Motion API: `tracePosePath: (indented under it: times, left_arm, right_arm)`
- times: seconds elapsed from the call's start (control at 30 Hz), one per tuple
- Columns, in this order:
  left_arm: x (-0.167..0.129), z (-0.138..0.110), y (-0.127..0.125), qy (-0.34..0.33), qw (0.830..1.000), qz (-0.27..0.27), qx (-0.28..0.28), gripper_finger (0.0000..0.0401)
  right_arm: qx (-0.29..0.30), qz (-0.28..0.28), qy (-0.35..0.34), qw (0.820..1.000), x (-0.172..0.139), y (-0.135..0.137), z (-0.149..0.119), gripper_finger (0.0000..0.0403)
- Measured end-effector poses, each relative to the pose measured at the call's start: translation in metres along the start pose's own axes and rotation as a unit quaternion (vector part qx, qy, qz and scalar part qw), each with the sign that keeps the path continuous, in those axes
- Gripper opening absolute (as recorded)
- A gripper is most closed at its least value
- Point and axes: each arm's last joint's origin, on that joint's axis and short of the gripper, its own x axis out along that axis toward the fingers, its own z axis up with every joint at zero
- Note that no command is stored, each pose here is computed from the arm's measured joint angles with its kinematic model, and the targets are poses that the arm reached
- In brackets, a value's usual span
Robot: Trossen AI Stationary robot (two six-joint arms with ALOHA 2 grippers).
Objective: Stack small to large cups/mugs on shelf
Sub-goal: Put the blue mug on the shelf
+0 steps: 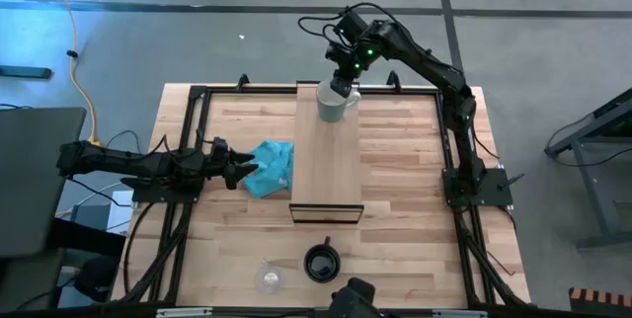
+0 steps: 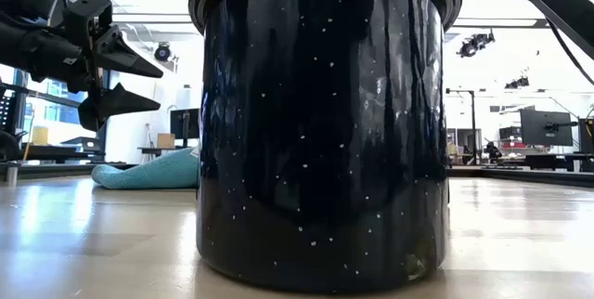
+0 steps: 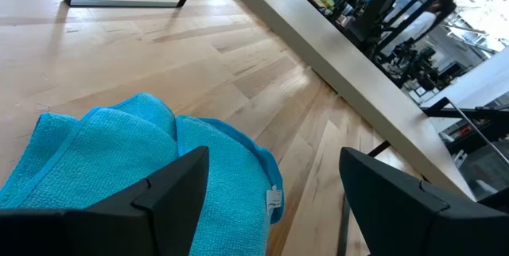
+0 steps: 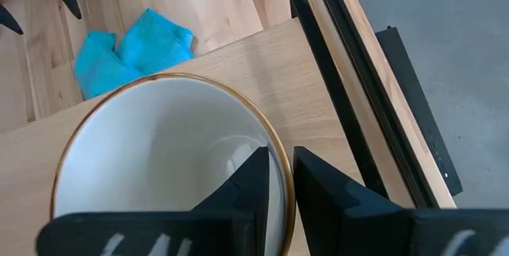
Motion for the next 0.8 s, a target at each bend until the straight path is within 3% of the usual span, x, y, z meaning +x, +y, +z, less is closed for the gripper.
tracePosePath:
  times: [0.8]
  left_arm:
    - [0.0, 0.0, 0.0, 0.0, 1.0, 0.0, 0.0, 0.0271]
  right_arm:
    - [-0.001, 0.004, -0.001, 1.0, 0.002, 0.0037, 0.001, 0.0048]
